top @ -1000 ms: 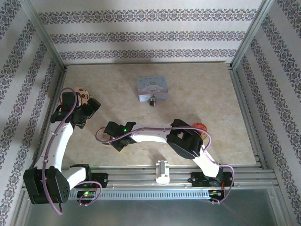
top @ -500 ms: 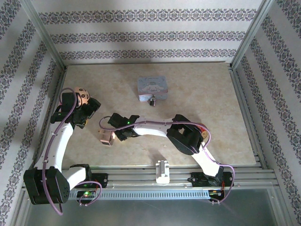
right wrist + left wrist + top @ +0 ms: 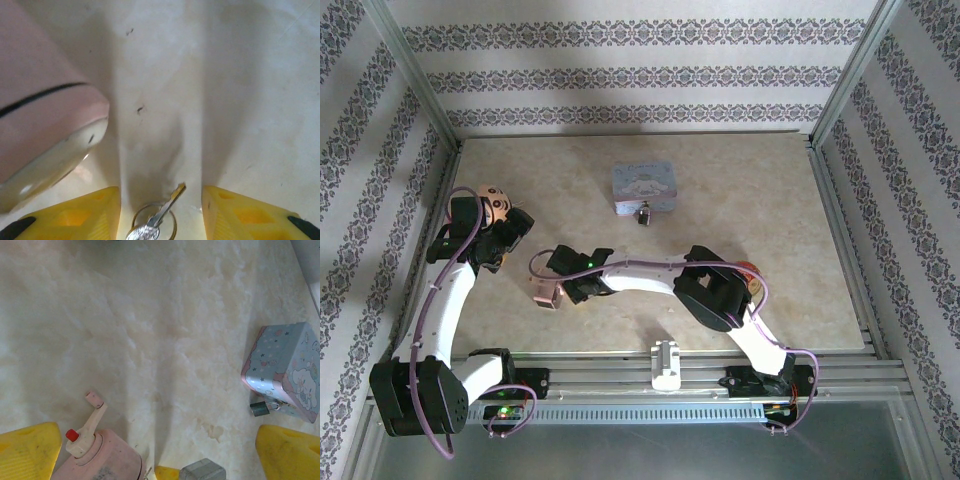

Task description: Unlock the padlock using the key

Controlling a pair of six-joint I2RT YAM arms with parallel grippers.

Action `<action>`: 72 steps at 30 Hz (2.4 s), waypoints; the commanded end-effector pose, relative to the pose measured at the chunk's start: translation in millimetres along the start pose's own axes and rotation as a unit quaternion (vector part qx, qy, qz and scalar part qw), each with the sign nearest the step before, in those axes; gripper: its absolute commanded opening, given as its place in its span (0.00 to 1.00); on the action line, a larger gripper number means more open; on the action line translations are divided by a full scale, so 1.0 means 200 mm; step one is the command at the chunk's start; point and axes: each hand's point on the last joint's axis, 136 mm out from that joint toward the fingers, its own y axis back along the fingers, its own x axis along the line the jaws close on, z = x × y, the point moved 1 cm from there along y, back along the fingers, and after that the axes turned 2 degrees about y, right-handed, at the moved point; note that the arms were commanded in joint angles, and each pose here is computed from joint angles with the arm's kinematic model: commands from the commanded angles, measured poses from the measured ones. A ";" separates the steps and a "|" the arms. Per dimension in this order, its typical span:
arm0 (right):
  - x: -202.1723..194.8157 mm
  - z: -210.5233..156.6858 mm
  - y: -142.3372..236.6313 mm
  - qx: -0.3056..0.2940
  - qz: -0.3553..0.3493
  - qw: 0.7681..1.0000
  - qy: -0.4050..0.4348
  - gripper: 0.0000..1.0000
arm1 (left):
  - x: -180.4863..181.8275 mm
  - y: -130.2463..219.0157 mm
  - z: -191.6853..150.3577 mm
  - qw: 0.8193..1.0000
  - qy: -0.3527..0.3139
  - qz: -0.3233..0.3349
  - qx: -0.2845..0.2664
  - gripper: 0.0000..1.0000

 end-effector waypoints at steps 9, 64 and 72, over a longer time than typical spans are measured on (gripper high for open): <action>0.00 -0.18 0.03 0.056 -0.044 0.997 0.016 0.28 | 0.00 0.03 0.01 1.000 0.007 -0.012 -0.009 0.99; -0.23 0.15 0.94 -0.288 0.351 0.888 -0.073 0.00 | -0.70 0.29 -0.61 0.860 -0.283 -0.390 0.165 0.55; -0.24 0.12 1.01 -0.294 0.361 0.882 -0.078 0.00 | -0.74 0.28 -0.72 0.831 -0.335 -0.402 0.188 0.54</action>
